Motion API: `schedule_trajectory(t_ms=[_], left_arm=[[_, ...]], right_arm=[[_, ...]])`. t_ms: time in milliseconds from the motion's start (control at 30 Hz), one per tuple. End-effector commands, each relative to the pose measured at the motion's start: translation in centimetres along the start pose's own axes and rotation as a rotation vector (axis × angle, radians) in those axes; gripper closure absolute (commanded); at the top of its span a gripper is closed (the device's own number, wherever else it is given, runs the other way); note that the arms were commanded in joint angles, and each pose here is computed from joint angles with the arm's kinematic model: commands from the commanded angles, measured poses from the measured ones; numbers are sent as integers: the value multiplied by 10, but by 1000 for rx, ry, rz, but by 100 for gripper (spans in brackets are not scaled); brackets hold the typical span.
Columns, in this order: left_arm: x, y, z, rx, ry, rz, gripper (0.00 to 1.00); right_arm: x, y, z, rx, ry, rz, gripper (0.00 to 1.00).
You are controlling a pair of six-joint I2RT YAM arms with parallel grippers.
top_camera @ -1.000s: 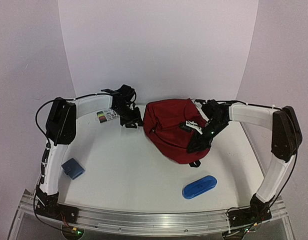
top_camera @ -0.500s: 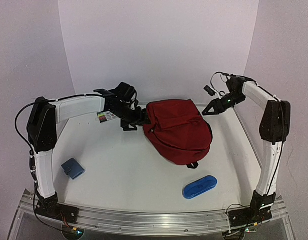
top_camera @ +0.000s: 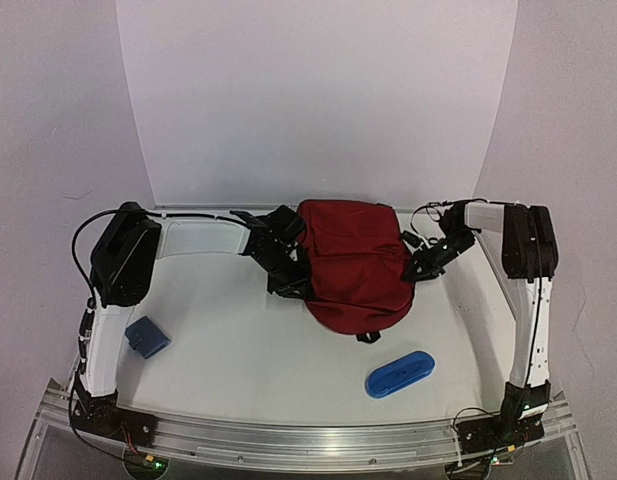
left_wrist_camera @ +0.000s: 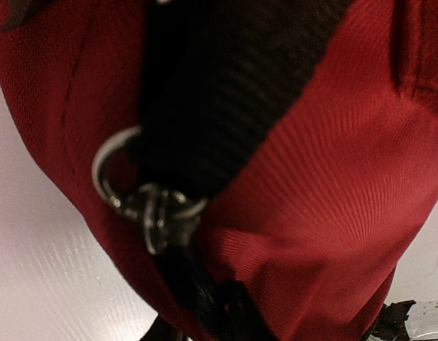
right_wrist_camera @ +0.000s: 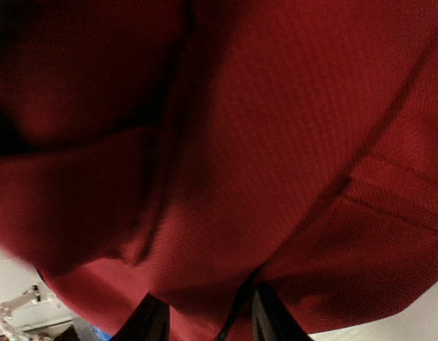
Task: Pack the student bag
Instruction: Adjust the student bag at the center of the board.
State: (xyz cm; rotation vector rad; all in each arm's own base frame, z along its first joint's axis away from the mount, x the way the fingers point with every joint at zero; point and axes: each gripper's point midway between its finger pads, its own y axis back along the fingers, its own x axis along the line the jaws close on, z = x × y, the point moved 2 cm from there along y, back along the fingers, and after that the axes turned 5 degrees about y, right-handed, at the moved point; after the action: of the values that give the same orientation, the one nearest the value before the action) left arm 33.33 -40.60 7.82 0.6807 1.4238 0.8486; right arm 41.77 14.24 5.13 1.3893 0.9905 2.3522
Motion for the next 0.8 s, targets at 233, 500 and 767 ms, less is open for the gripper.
schedule_trajectory(t_ms=[233, 500, 767], left_arm=[[33, 61, 131, -258, 76, 48, 73], [21, 101, 105, -256, 37, 51, 36], [25, 71, 2, -117, 80, 81, 32]], right_arm=[[176, -30, -51, 127, 262, 238, 58], [166, 50, 13, -11, 337, 111, 30], [87, 80, 93, -154, 241, -91, 15]])
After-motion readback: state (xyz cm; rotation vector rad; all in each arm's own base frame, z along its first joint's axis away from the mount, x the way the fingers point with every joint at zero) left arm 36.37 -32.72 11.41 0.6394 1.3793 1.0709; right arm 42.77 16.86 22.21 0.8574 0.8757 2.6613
